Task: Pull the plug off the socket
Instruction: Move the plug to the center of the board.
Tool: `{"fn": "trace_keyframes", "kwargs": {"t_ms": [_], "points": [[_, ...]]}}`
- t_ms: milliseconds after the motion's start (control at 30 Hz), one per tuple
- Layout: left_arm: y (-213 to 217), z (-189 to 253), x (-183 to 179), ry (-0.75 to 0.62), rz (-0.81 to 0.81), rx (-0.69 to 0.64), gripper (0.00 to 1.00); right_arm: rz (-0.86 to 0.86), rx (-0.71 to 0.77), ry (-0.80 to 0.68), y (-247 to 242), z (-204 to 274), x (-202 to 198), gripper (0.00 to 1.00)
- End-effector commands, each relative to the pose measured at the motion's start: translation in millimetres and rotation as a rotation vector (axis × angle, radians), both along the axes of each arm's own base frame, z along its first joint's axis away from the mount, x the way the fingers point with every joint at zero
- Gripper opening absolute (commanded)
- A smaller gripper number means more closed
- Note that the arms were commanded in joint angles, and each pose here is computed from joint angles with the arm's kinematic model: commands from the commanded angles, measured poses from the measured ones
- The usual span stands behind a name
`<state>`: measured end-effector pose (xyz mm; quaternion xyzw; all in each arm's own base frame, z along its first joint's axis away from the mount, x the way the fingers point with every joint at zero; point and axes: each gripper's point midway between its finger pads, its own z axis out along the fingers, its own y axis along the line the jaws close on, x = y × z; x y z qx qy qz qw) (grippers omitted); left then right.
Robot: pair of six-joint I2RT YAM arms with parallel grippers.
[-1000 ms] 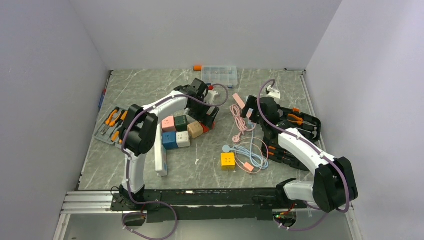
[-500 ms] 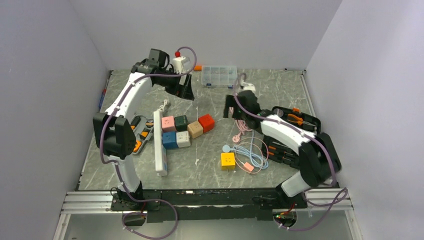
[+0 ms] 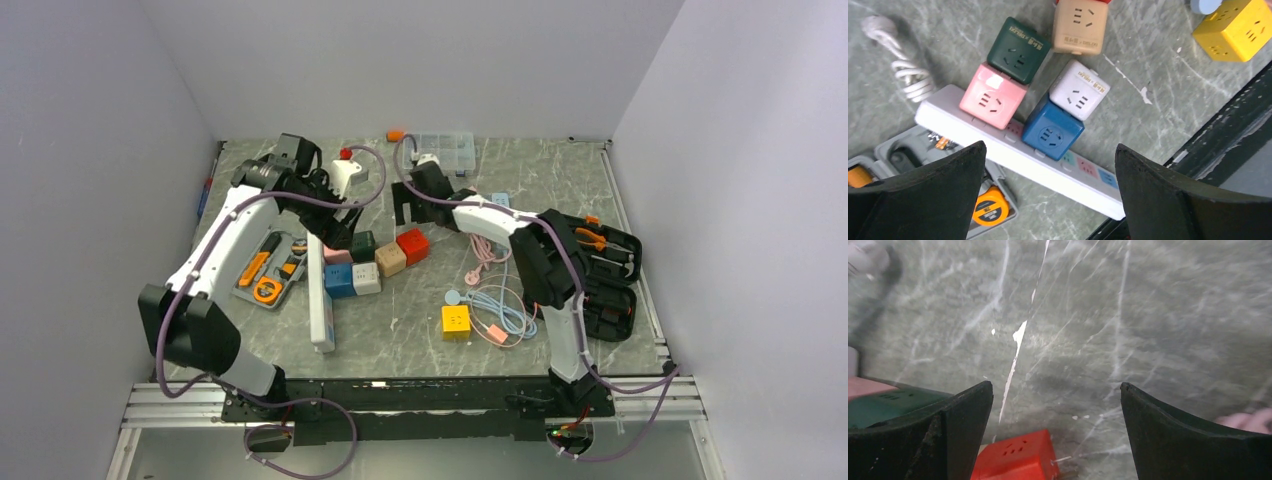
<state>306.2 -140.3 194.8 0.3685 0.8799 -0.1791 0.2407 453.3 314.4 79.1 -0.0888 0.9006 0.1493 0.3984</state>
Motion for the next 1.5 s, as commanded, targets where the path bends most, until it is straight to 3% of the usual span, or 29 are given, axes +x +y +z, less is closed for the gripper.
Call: {"fn": "trace_keyframes", "kwargs": {"t_ms": [0,233,600,733,867,933,1033,1133,1267,1367,1467], "points": [[18.5,11.1,-5.9,-0.107,-0.016,0.071,0.99,0.053,-0.048,0.014,19.3,-14.5,-2.9,1.0],[27.6,13.8,-21.1,-0.151,-0.015,0.089,0.99,0.06,-0.112,0.058,8.8,-36.1,-28.7,0.95],[35.5,15.8,-36.4,-0.178,-0.002,0.1,0.99,-0.013,-0.144,0.114,-50.3,-36.4,-117.5,0.94],[36.6,15.1,-40.2,-0.173,0.003,0.1,0.99,-0.077,-0.16,0.076,-67.8,-16.4,-119.7,1.0],[39.1,17.2,-42.7,-0.187,0.005,0.107,0.99,-0.145,-0.104,-0.051,-82.7,37.5,-118.6,0.98],[41.0,16.9,-43.6,-0.191,0.008,0.115,1.0,-0.101,-0.024,-0.115,-78.5,66.0,-129.2,0.92],[43.6,14.9,-43.7,-0.191,0.014,0.127,0.99,0.053,0.074,-0.13,-59.2,89.7,-158.9,0.68],[44.9,13.4,-42.8,-0.19,0.02,0.134,0.99,0.252,0.099,-0.075,-36.2,84.0,-200.1,0.48],[45.3,14.5,-40.6,-0.191,0.026,0.137,0.99,0.412,0.071,-0.029,-21.0,59.7,-247.7,0.35],[45.3,13.6,-40.0,-0.182,0.031,0.14,1.0,0.416,0.051,-0.031,-19.1,48.6,-260.0,0.22],[45.8,11.1,-40.9,-0.176,0.033,0.142,0.99,0.461,0.054,0.002,-10.7,34.2,-273.7,0.2]]}}
